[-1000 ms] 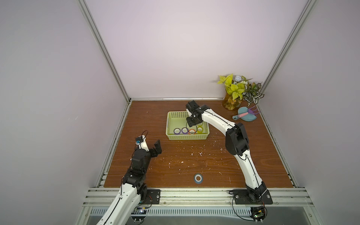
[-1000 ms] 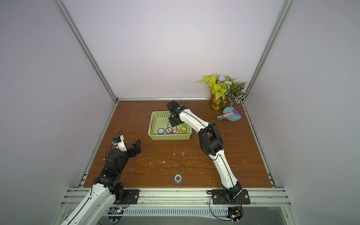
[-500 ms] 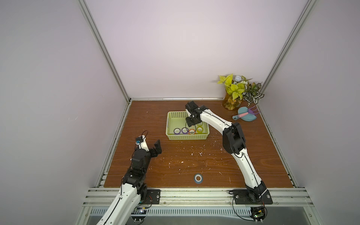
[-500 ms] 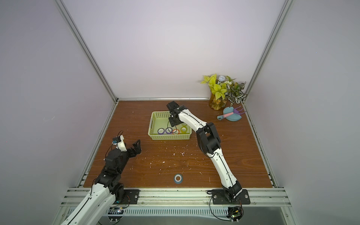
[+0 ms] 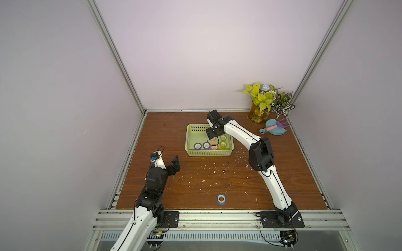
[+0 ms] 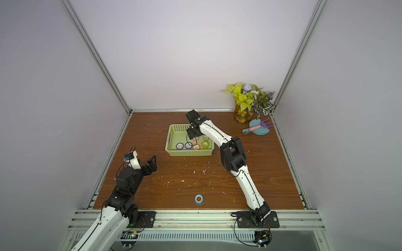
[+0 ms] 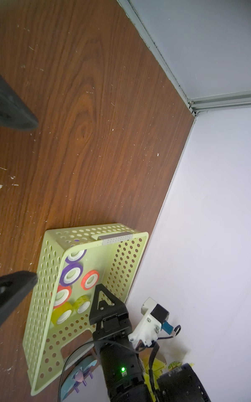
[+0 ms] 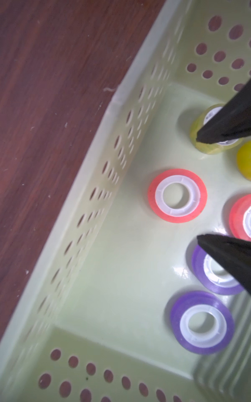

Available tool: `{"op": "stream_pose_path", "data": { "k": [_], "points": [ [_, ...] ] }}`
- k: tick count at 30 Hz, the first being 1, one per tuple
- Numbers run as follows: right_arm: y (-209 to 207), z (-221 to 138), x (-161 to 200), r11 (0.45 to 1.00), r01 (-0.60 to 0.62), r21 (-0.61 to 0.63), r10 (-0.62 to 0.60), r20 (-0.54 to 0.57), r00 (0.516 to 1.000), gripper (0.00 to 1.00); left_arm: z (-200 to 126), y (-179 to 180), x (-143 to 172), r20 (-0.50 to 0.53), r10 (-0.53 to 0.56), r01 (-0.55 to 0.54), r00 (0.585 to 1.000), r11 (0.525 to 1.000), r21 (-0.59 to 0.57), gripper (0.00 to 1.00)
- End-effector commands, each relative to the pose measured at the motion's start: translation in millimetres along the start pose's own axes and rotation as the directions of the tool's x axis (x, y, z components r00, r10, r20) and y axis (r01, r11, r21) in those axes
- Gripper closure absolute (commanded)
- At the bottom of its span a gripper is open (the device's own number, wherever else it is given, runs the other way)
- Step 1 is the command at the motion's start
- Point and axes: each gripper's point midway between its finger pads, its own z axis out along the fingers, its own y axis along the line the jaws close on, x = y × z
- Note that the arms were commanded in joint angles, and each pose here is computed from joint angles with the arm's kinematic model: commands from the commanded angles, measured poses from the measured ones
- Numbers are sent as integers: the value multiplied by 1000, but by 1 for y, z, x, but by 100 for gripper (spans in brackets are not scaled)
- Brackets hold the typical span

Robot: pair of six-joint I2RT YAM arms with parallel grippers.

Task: Put the transparent tape into the storage box
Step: Place the tape in the storage box, then pick up the tape from the center of the board.

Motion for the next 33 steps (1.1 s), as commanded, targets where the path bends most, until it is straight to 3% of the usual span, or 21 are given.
{"op": "stream_pose_path", "data": {
  "k": [1,9,16,24,33],
  "points": [
    [-12,-68,-26,1000,-13,-7,13,101,995,22,-4,0,-8,8,5,-5,1000,1000,-7,0],
    [-36,-130,-19,997,-72,-35,78,216,973,11,-14,-23,-38,18,-42,41,999,996,76,0],
    [-82,-166,16,973,-204,-104,227,317,921,1,-17,-43,-50,-31,-66,70,997,987,144,0],
    [-135,-182,78,928,-342,-148,371,449,813,1,-18,-66,-54,-109,-67,90,992,970,225,0],
    [-140,-176,125,920,-342,-191,384,618,686,1,-18,-104,-30,-258,54,27,965,954,300,0]
  ]
}}
